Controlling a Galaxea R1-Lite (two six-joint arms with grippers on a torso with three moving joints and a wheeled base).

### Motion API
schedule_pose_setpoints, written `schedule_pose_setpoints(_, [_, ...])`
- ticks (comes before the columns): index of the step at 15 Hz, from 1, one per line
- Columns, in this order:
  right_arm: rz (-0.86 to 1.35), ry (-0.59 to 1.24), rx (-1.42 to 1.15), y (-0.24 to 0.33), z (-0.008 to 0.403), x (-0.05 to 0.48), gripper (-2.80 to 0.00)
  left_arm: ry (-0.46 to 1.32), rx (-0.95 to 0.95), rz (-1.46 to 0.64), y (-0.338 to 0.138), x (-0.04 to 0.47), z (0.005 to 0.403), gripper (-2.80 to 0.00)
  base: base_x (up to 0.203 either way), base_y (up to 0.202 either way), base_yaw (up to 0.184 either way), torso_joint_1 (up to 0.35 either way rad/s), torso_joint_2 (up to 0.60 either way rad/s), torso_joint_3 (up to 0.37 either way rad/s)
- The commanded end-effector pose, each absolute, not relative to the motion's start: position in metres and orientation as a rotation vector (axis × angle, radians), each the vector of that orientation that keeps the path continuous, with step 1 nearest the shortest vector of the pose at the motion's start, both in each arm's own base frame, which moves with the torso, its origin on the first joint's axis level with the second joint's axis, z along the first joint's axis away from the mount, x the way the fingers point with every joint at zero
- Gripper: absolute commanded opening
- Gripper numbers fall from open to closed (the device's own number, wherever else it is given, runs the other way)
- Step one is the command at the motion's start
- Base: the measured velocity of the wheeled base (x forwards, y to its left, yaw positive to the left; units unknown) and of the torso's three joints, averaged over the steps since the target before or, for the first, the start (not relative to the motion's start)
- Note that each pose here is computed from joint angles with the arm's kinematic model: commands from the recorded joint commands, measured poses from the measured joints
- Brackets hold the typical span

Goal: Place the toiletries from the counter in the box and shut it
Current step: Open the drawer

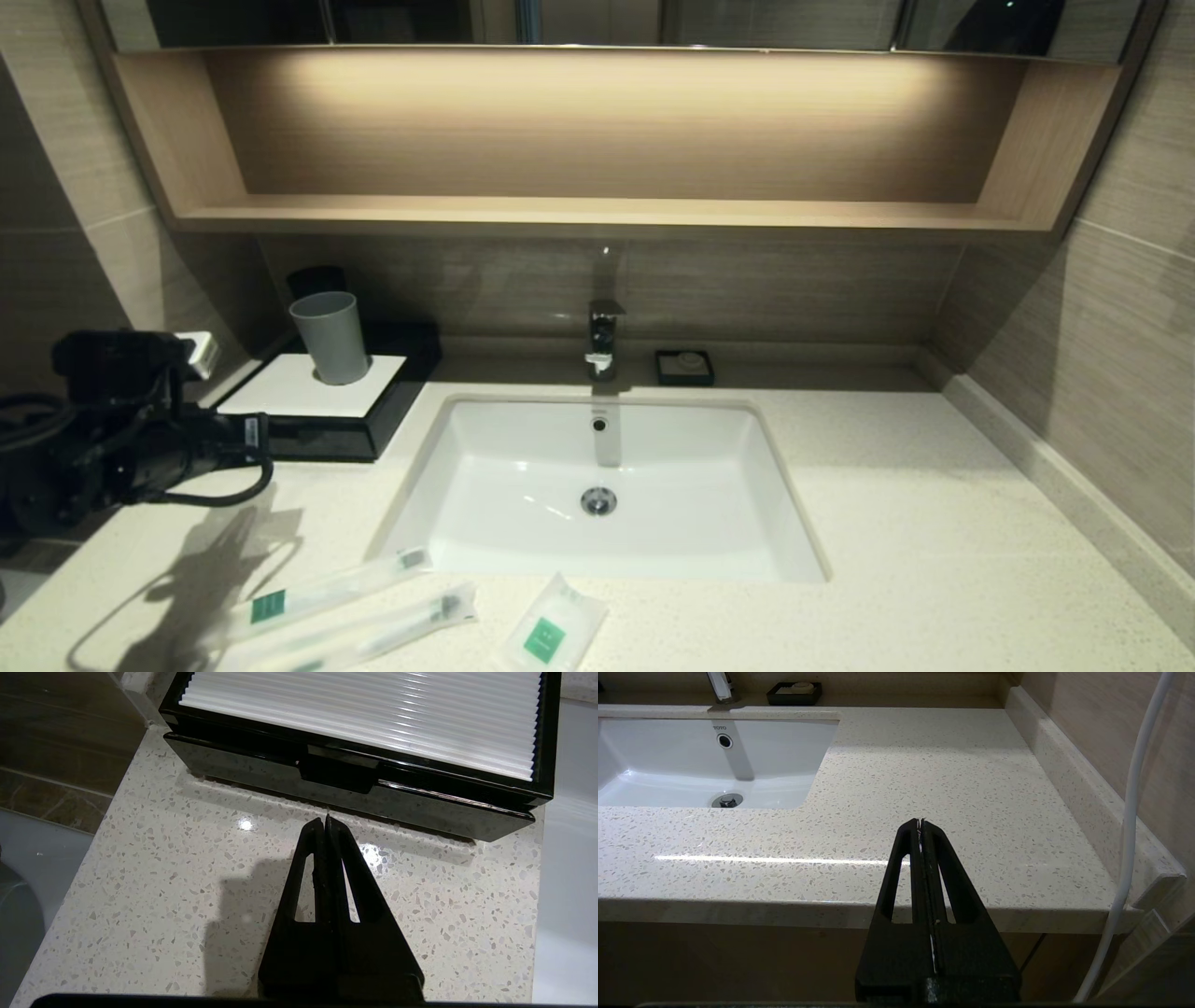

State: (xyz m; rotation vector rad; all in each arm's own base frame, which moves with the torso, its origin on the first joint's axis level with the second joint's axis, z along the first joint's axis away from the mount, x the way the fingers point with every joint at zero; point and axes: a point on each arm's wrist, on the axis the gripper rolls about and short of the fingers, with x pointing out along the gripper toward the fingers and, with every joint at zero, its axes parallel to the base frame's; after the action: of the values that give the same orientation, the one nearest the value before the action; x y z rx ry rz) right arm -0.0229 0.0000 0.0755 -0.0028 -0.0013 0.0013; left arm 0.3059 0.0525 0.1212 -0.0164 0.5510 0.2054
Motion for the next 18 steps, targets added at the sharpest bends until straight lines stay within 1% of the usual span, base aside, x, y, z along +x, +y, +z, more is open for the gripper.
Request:
schedule_pose_setpoints(1, [0.002, 0.002, -0.003, 0.0, 0.075, -0.023, -2.8, 0.565, -0.024, 0.208, 0.058, 0.309, 0.114, -2.8, 0.0, 0.0, 0.0, 0.0, 0.0, 0.0])
schedule_pose_setpoints(9, [0.002, 0.0, -0.003, 0.0, 0.075, -0.023, -2.8, 0.53, -0.033, 0.2, 0.067, 0.321, 0.094, -2.8, 0.0, 0.0, 0.0, 0.0, 0.0, 0.0])
schedule_pose_setpoints(18, [0.002, 0.0, -0.003, 0.0, 0.075, -0.023, -2.8, 0.505, -0.033, 0.188, 0.067, 0.327, 0.086, -2.8, 0.0, 0.0, 0.0, 0.0, 0.0, 0.0])
